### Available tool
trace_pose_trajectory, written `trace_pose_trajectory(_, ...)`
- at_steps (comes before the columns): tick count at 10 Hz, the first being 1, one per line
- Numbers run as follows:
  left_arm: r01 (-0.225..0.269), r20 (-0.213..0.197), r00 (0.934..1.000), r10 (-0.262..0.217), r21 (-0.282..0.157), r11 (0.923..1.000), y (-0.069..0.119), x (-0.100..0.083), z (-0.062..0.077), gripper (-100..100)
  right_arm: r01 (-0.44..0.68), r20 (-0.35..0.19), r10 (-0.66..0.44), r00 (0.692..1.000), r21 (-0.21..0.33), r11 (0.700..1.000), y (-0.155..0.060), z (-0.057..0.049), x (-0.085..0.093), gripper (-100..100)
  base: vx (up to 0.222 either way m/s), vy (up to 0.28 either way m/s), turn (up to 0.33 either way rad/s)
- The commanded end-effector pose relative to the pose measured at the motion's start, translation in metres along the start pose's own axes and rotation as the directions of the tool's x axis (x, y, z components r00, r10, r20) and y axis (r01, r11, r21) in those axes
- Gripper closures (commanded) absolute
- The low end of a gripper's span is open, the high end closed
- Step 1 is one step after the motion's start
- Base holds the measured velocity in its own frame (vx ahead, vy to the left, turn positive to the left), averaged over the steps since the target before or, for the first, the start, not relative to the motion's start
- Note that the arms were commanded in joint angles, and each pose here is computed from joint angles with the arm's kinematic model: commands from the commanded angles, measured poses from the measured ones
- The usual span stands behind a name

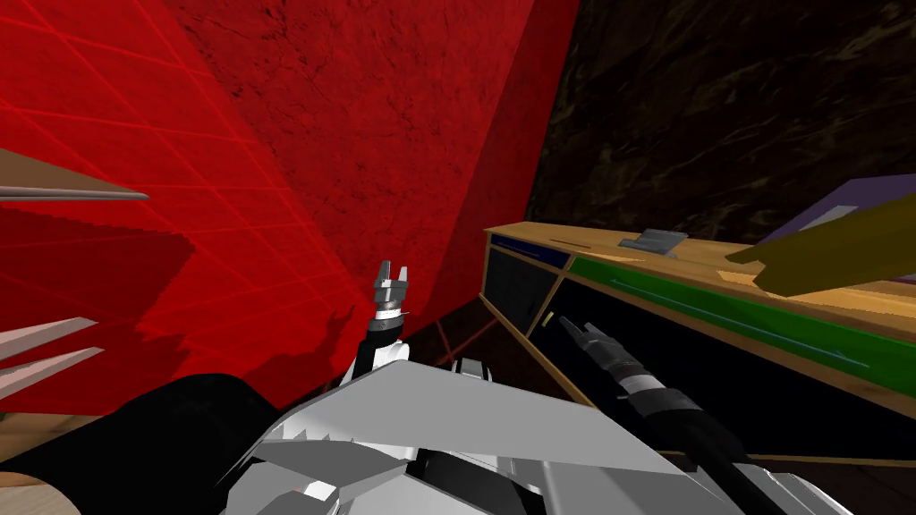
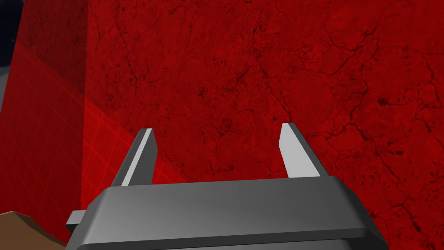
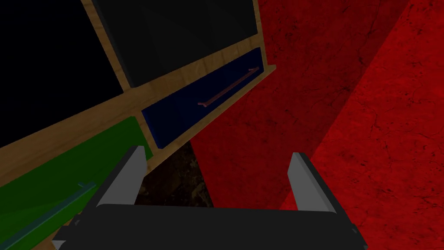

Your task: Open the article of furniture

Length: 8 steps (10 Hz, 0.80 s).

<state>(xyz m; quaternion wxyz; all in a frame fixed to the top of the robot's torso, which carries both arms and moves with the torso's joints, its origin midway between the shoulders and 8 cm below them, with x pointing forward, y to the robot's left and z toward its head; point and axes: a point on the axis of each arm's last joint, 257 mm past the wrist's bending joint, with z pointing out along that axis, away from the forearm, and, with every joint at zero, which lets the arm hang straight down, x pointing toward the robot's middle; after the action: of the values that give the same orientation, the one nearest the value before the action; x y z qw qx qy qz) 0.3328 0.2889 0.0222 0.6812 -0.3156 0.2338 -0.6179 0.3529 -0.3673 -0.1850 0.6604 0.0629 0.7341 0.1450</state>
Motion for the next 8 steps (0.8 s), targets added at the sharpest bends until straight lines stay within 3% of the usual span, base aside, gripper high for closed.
trace_pose_trajectory(1, 0.0, 0.0, 1.0, 0.0, 0.0, 1.0, 0.0, 0.0, 0.0, 0, 0.1, -0.047, -0.099, 0.994, 0.019, 0.995, -0.017, -0.005, 0.002, -100, 0.014, -0.017, 0.088)
trace_pose_trajectory(2, 0.0, 0.0, 1.0, 0.0, 0.0, 1.0, 0.0, 0.0, 0.0, 0, 0.179, -0.084, -0.175, 0.981, 0.038, 0.983, -0.033, -0.01, 0.004, -100, 0.019, -0.013, 0.147)
trace_pose_trajectory(3, 0.0, 0.0, 1.0, 0.0, 0.0, 1.0, 0.0, 0.0, 0.0, 0, 0.187, -0.088, -0.183, 0.979, 0.032, 0.982, -0.032, -0.009, 0.004, -100, 0.017, -0.016, 0.104)
trace_pose_trajectory(4, 0.0, 0.0, 1.0, 0.0, 0.0, 1.0, 0.0, 0.0, 0.0, 0, 0.266, -0.127, -0.259, 0.958, 0.046, 0.963, -0.048, -0.014, 0.005, -100, 0.02, -0.02, 0.183)
trace_pose_trajectory(5, 0.0, 0.0, 1.0, 0.0, 0.0, 1.0, 0.0, 0.0, 0.0, 0, 0.274, -0.13, -0.267, 0.955, 0.04, 0.961, -0.048, -0.013, 0.004, -100, 0.017, -0.019, 0.091)
trace_pose_trajectory(6, 0.0, 0.0, 1.0, 0.0, 0.0, 1.0, 0.0, 0.0, 0.0, 0, 0.349, -0.167, -0.336, 0.927, 0.053, 0.936, -0.064, -0.018, 0.004, -100, 0.016, -0.02, 0.193)
trace_pose_trajectory(7, 0.0, 0.0, 1.0, 0.0, 0.0, 1.0, 0.0, 0.0, 0.0, 0, 0.36, -0.172, -0.348, 0.922, 0.043, 0.932, -0.064, -0.017, 0.003, -100, 0.014, -0.02, 0.085)
trace_pose_trajectory(8, 0.0, 0.0, 1.0, 0.0, 0.0, 1.0, 0.0, 0.0, 0.0, 0, 0.435, -0.21, -0.416, 0.885, 0.05, 0.899, -0.08, -0.022, 0.002, -100, 0.017, -0.016, 0.18)
